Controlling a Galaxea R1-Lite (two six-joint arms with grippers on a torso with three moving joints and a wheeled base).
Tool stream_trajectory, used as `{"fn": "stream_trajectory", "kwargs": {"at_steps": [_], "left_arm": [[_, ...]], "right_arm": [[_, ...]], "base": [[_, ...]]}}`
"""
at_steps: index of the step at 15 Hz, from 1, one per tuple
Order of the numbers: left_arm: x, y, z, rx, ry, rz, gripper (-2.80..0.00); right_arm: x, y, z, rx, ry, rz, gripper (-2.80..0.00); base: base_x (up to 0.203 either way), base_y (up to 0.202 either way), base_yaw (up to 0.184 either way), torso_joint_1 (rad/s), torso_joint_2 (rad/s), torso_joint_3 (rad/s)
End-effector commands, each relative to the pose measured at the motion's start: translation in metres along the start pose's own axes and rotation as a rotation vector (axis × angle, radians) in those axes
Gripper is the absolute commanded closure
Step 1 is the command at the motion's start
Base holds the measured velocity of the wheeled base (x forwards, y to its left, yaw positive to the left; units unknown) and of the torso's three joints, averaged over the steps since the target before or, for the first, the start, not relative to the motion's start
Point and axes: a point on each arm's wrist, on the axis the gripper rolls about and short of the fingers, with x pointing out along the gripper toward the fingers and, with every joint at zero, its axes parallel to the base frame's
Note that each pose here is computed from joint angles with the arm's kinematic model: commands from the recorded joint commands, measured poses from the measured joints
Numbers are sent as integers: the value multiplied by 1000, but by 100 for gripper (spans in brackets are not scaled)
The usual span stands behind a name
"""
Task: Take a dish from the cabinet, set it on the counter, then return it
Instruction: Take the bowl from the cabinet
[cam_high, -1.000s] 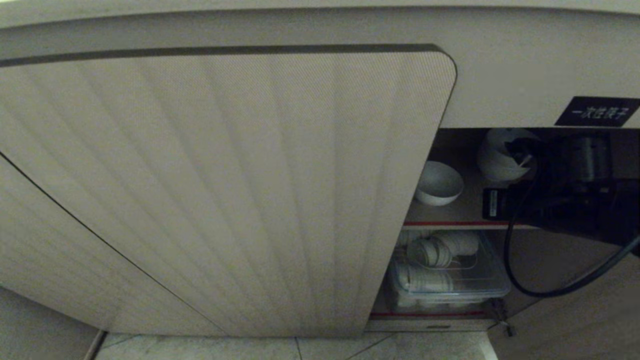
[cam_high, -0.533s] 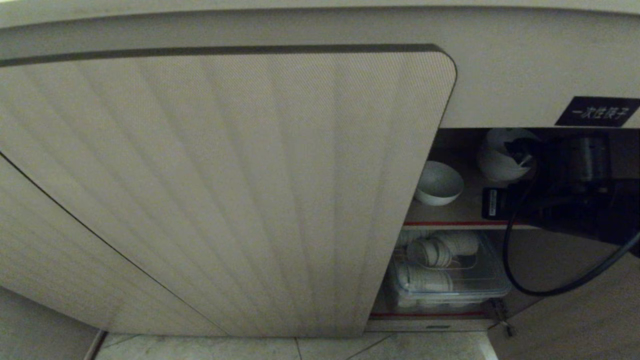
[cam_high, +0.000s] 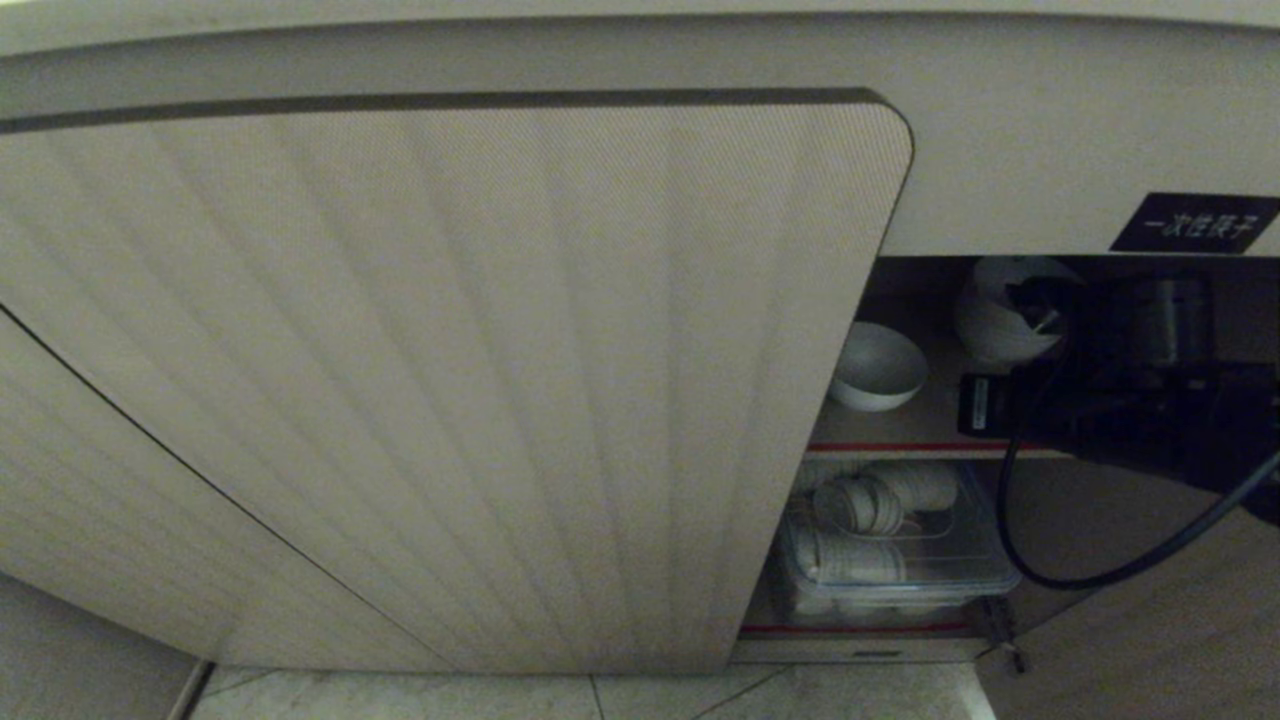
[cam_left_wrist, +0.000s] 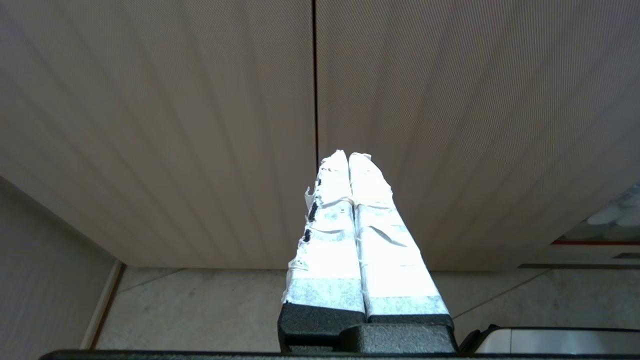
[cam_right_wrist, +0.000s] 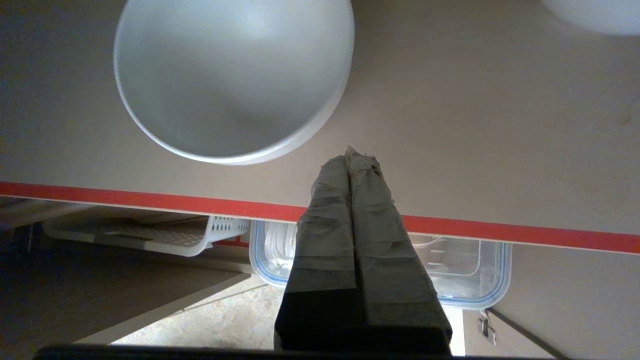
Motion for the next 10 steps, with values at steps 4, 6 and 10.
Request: {"fn": "stream_trajectory", "kwargs": {"at_steps": [4, 6, 10], "left_arm": [[0, 0, 0, 0, 0, -2, 0], [0, 0, 0, 0, 0, -1, 0], [0, 0, 0, 0, 0, -1, 0]], "right_arm": [[2, 0, -1, 0, 4, -6, 0], [2, 0, -1, 0, 3, -5, 0], [2, 0, -1, 2, 2, -7, 0]], "base": [[0, 0, 0, 0, 0, 0], [0, 0, 0, 0, 0, 0], [0, 0, 0, 0, 0, 0]]}}
